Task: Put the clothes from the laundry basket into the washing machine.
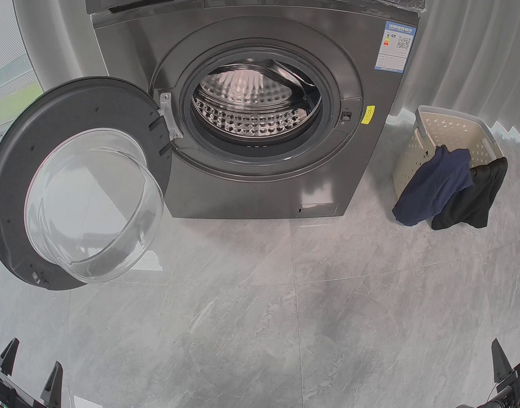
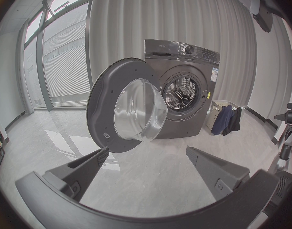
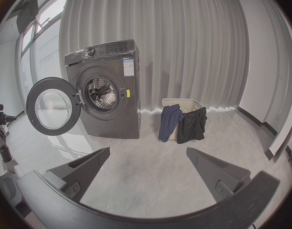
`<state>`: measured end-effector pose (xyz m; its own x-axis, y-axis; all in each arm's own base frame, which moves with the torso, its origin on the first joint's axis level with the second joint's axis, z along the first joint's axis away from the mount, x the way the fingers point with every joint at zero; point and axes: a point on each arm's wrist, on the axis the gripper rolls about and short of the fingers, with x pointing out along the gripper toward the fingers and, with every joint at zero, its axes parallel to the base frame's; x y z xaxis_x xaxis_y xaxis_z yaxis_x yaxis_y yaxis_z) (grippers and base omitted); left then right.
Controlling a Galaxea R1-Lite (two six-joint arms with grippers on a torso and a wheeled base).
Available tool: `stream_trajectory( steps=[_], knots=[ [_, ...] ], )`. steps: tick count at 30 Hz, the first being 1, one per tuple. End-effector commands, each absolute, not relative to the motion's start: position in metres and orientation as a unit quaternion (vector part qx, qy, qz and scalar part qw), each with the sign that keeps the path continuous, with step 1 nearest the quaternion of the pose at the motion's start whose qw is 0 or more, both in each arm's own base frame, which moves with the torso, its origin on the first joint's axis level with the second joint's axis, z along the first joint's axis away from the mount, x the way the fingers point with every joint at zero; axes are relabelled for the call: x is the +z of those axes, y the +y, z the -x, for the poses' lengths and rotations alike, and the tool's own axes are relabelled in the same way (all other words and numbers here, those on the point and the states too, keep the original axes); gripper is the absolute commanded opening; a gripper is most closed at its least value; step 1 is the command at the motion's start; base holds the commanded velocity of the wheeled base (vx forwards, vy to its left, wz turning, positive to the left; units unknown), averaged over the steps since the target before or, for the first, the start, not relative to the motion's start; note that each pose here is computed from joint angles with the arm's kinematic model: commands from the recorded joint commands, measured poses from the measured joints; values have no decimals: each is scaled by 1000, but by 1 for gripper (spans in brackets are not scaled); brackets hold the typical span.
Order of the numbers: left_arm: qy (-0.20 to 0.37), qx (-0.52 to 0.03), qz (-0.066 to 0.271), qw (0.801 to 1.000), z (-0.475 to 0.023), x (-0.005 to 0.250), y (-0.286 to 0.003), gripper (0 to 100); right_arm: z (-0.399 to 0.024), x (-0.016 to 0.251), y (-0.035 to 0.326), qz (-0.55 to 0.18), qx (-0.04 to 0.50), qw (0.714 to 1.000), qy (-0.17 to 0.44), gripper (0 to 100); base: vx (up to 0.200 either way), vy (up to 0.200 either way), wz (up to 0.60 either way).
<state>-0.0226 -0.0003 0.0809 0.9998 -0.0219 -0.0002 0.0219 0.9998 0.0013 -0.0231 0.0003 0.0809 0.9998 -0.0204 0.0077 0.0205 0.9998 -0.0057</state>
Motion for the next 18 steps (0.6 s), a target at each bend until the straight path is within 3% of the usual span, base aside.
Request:
stream_trajectory(
  steps=[1, 18],
  knots=[
    [3, -11, -1, 1000, 22, 76, 0, 100, 23, 76, 0, 3, -11, 1000, -2, 100, 0, -200, 0],
    [7, -13, -1, 1000, 22, 76, 0, 100, 23, 76, 0, 4, -11, 1000, -1, 100, 0, 0, 0]
  ],
)
